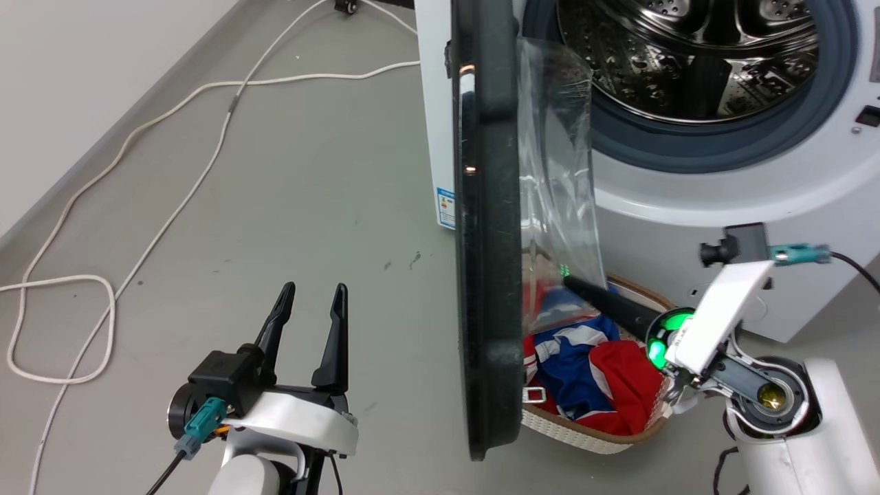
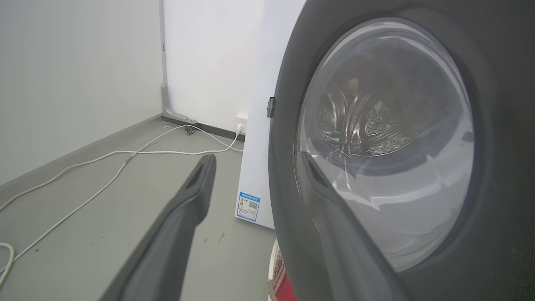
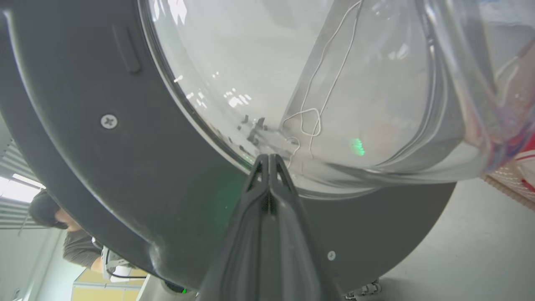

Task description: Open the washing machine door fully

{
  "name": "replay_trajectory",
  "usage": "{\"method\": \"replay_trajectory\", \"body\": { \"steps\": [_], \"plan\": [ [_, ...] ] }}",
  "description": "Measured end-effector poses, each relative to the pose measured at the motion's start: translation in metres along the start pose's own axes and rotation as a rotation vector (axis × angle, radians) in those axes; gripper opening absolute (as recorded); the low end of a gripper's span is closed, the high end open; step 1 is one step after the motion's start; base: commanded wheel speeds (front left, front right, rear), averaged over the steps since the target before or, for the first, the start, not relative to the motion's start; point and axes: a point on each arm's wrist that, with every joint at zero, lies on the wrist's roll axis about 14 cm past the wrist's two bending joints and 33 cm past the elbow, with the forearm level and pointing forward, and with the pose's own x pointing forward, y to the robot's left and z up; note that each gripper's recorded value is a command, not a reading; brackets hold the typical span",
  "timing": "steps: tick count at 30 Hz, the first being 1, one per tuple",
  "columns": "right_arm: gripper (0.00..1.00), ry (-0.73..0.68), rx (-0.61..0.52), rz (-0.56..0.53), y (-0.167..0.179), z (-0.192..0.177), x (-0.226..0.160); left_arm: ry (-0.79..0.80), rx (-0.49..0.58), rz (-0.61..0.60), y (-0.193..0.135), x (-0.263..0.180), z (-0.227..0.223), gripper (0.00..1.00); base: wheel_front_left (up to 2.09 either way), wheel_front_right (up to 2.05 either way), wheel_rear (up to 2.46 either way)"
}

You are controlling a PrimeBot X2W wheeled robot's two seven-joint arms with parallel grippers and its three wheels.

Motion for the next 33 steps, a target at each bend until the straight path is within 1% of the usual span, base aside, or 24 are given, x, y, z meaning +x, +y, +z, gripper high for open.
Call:
{"method": "replay_trajectory", "body": {
  "steps": [3,6,9,13,16,17,21,22,23,24,25,26,33],
  "plan": [
    [0.0,-0.157,-0.038,-0.055,-0.009,0.022,-0.015,0.003,-0.001,-0.012,-0.004,0.002,-0.002,1.0,0.0,0.0,0.0],
    [0.0,-0.3,-0.107,-0.124,-0.017,0.042,-0.035,0.008,-0.004,-0.028,-0.008,0.004,-0.004,1.0,0.0,0.0,0.0],
    [0.0,-0.428,-0.153,-0.186,-0.025,0.055,-0.059,0.011,-0.003,-0.045,-0.013,0.006,-0.006,1.0,0.0,0.0,0.0],
    [0.0,-0.573,-0.254,-0.278,-0.032,0.068,-0.092,0.012,-0.002,-0.067,-0.019,0.011,-0.007,1.0,0.0,0.0,0.0],
    [0.0,-0.672,-0.353,-0.358,-0.036,0.076,-0.121,0.015,0.0,-0.089,-0.025,0.013,-0.009,1.0,0.0,0.0,0.0],
    [0.0,-0.708,-0.366,-0.372,-0.037,0.079,-0.13,0.014,-0.001,-0.093,-0.026,0.014,-0.009,1.0,0.0,0.0,0.0],
    [0.0,-0.801,-0.49,-0.47,-0.038,0.08,-0.164,0.017,-0.001,-0.112,-0.031,0.015,-0.01,1.0,0.0,0.0,0.0],
    [0.04,-0.828,-0.516,-0.485,-0.036,0.081,-0.172,0.019,-0.002,-0.117,-0.032,0.015,-0.011,1.0,0.0,0.0,0.0],
    [0.19,-0.85,-0.544,-0.503,-0.034,0.081,-0.179,0.02,-0.002,-0.122,-0.033,0.016,-0.012,1.0,0.0,0.0,0.0],
    [0.44,-0.867,-0.569,-0.522,-0.033,0.08,-0.186,0.019,0.001,-0.128,-0.035,0.016,-0.011,1.0,0.0,0.0,0.0],
    [0.8,-0.888,-0.596,-0.54,-0.031,0.079,-0.193,0.019,0.003,-0.135,-0.036,0.017,-0.011,1.0,0.0,0.0,0.0],
    [1.0,-0.908,-0.627,-0.562,-0.03,0.079,-0.201,0.021,0.006,-0.142,-0.038,0.017,-0.012,1.0,0.0,0.0,0.0],
    [1.0,-0.991,-0.822,-0.722,-0.019,0.076,-0.248,0.036,0.021,-0.196,-0.049,0.021,-0.017,1.0,0.0,0.0,0.0]
  ]
}}
